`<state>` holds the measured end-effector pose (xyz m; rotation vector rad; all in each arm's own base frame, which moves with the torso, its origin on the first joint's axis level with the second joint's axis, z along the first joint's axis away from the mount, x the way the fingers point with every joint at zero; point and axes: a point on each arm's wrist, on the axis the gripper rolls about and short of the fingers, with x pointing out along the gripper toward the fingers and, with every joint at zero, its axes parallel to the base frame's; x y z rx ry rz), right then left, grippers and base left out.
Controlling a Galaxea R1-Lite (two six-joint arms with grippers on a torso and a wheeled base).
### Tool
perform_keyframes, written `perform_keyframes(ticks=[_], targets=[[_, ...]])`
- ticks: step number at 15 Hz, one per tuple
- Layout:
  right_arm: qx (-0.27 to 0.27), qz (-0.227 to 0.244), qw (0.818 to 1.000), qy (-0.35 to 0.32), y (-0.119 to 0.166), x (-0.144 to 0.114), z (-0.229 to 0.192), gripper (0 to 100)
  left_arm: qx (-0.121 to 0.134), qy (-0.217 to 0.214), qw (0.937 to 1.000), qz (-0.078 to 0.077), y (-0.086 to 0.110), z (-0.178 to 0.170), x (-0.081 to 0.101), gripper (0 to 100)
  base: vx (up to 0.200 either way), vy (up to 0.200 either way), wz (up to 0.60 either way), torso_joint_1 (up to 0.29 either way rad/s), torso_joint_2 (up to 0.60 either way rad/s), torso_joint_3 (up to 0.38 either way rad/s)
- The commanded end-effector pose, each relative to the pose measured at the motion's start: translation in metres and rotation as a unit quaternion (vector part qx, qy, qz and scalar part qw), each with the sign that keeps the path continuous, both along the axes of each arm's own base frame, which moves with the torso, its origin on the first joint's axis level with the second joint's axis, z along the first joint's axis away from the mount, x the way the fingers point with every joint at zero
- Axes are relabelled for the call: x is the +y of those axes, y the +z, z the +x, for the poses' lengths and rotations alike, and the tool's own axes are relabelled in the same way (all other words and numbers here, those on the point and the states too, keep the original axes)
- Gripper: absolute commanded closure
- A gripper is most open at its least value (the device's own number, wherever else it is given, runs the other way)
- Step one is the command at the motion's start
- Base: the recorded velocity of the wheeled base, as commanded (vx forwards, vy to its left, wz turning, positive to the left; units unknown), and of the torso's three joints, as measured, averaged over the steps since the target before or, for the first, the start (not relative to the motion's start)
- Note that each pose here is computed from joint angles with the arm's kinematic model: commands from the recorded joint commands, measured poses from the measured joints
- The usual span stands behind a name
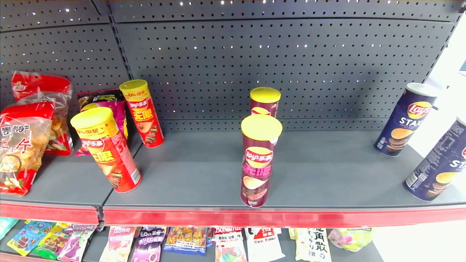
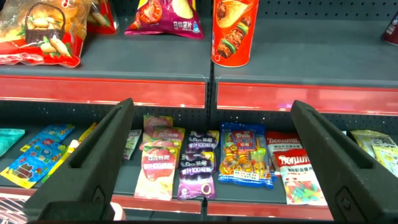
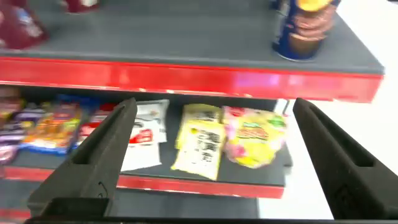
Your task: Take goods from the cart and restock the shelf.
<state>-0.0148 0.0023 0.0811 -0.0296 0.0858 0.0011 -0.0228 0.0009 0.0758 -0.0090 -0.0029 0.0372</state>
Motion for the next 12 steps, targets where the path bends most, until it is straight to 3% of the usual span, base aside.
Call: perform_keyframes(ticks=[1,4,8,12], targets=[[0.001,0.026,0.999,-0.044,-0.0035,-0.0019,-0.0008,0,0.0,0.001,1.0,0.0,0.0,0.0,0.0,0,0.0,0.0,0.0,0.0,0.0,0.0],[0.001,0.008,1.0,-0.03,-0.0035,-0.0013,-0.0009,0,0.0,0.001,1.0,0.0,0.0,0.0,0.0,0,0.0,0.0,0.0,0.0,0.0,0.0],[-0.012,0.015,0.999,0.042,-0.004,-0.0018,-0.0031,0,0.0,0.001,1.0,0.0,0.0,0.0,0.0,0,0.0,0.0,0.0,0.0,0.0,0.0],[-0.044,0.014,0.999,0.009,-0.0051,-0.0019,-0.0078,0,0.0,0.001,1.0,0.0,0.0,0.0,0.0,0,0.0,0.0,0.0,0.0,0.0,0.0]])
